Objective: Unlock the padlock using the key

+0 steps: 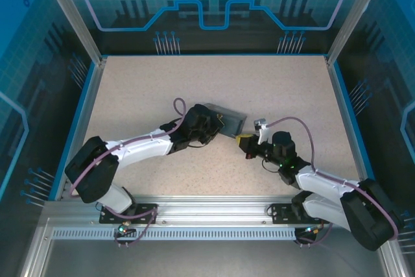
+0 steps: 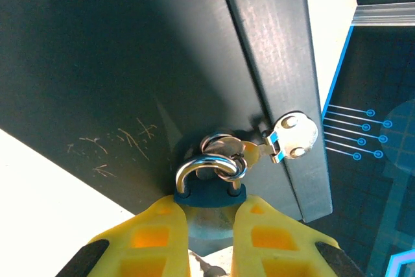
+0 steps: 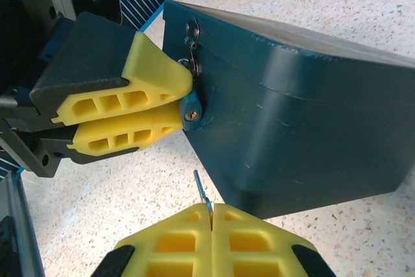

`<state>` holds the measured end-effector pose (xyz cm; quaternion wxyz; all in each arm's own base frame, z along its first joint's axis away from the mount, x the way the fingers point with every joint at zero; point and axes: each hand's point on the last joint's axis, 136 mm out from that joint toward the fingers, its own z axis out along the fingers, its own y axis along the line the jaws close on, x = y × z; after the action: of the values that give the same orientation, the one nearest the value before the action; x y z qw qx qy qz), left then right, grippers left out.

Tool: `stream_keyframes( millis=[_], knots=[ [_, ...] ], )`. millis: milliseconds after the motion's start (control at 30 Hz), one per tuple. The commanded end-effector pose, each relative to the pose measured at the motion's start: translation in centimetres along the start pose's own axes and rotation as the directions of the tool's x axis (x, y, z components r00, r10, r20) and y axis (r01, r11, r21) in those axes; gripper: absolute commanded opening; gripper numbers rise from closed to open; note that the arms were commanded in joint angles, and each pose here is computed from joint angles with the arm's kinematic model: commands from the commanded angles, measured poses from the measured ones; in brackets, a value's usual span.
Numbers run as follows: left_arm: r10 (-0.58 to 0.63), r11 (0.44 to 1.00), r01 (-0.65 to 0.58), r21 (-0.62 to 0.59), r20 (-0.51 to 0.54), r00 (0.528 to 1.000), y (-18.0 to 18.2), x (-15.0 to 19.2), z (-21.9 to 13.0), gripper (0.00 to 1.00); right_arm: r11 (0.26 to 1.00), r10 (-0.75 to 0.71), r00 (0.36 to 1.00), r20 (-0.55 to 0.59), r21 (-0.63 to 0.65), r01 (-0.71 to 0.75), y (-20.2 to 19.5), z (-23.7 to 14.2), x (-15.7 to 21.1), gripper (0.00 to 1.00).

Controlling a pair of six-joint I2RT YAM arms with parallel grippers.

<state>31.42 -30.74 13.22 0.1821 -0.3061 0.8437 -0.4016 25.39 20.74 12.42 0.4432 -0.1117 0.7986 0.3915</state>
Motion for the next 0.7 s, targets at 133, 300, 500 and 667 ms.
stream_keyframes(
  millis=[133, 300, 500, 667],
  knots=[
    [-0.013, 0.995, 0.012, 0.097, 0.013, 1.000, -2.6, 0.1, -0.5, 0.12, 1.000, -0.008, 1.000, -0.018, -0.019, 0.008, 0.5, 0.6, 0.2, 0.00],
    [-0.018, 0.995, 0.017, 0.099, 0.012, 1.000, -2.5, 0.2, -0.4, 0.12, 1.000, -0.019, 1.000, -0.002, -0.025, 0.019, 0.9, 1.4, -0.6, 0.00],
    [-0.025, 0.994, 0.024, 0.105, 0.009, 1.000, -2.6, 0.3, -0.4, 0.12, 0.999, -0.022, 0.999, 0.038, -0.028, 0.023, 1.6, 2.0, -1.6, 0.00],
    [-0.024, 0.994, 0.024, 0.106, 0.006, 1.000, -2.8, 0.3, -0.3, 0.12, 1.000, -0.018, 0.998, 0.055, 0.012, 0.017, 1.4, 2.3, -2.0, 0.00]
  ],
)
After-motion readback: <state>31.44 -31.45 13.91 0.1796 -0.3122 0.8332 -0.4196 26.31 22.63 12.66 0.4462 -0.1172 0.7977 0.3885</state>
